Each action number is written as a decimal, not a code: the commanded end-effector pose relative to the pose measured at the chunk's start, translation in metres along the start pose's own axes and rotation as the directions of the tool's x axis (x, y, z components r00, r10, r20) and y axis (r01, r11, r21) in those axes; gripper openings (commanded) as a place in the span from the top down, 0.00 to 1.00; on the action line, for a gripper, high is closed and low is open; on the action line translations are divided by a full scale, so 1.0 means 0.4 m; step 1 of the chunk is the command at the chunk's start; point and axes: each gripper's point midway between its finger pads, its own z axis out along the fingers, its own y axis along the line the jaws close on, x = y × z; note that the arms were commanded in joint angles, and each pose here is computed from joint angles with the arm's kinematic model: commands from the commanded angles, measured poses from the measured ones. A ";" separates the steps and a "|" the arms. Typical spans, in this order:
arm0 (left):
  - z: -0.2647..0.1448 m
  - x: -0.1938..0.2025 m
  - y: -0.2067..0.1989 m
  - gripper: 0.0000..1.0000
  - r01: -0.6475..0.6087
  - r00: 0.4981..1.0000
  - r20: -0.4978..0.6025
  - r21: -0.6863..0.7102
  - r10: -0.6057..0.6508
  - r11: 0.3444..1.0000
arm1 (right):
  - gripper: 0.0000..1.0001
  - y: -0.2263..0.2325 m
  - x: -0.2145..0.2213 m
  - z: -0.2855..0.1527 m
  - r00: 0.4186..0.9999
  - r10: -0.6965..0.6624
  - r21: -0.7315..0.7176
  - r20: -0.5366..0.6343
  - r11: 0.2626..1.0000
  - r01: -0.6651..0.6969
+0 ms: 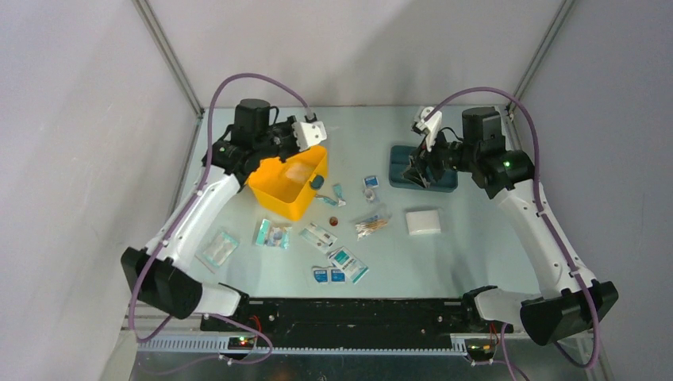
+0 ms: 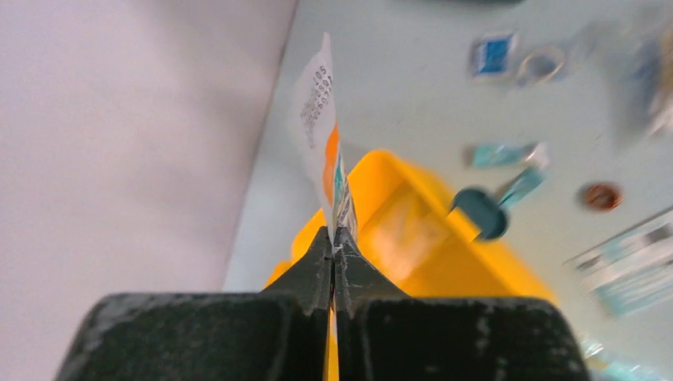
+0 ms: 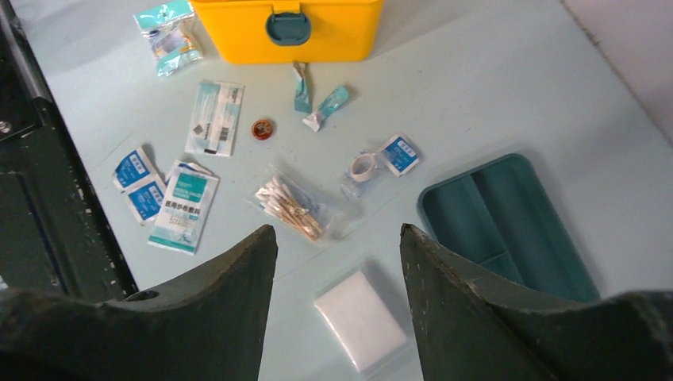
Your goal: Organize the medicine kit
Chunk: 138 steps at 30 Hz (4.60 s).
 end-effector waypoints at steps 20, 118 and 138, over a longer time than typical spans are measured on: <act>0.096 0.341 0.036 1.00 -0.615 0.666 -0.380 0.208 0.642 0.761 | 0.37 0.004 0.021 0.018 0.999 0.053 -0.022 0.014 0.998 -0.053; -0.193 0.139 -0.116 0.12 0.912 0.404 0.205 -0.020 -0.891 0.409 | 0.48 0.112 0.509 0.449 0.679 -0.584 -0.431 -0.446 0.804 0.409; -0.171 0.143 -0.123 0.13 0.894 0.443 0.206 -0.027 -0.873 0.447 | 0.82 0.142 0.438 0.362 0.756 -0.477 -0.404 -0.449 0.862 0.305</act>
